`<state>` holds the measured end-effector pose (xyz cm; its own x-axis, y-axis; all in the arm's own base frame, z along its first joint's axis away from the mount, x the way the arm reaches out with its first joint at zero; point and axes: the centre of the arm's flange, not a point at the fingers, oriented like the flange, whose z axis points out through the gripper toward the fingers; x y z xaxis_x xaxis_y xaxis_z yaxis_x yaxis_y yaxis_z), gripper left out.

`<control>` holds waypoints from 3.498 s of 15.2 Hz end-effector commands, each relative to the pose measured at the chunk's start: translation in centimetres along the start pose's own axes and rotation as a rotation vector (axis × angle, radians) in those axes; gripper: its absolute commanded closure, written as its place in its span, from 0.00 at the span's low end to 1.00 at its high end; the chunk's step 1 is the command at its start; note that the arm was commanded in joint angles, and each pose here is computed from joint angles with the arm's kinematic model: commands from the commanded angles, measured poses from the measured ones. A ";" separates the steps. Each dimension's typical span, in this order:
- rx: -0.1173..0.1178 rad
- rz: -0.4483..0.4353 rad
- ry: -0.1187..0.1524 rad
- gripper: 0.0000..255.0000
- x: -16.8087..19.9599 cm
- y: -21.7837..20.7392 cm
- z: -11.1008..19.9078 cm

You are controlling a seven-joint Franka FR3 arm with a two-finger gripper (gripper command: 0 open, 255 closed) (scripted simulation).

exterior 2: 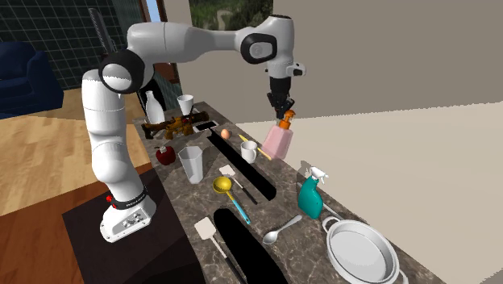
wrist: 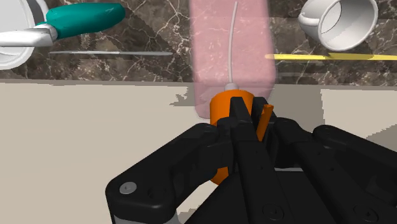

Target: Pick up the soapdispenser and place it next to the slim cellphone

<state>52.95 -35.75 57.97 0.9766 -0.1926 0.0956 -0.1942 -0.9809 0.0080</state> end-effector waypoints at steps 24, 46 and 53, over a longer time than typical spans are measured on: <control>0.000 0.000 0.000 1.00 1.4 -1.2 -11.9; 0.000 0.000 0.000 1.00 5.4 -28.0 -1.4; 0.000 0.000 0.000 1.00 6.7 -36.5 2.0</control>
<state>65.97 -2.51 56.34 0.9770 -0.1911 0.0943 -0.1927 -0.9812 0.0083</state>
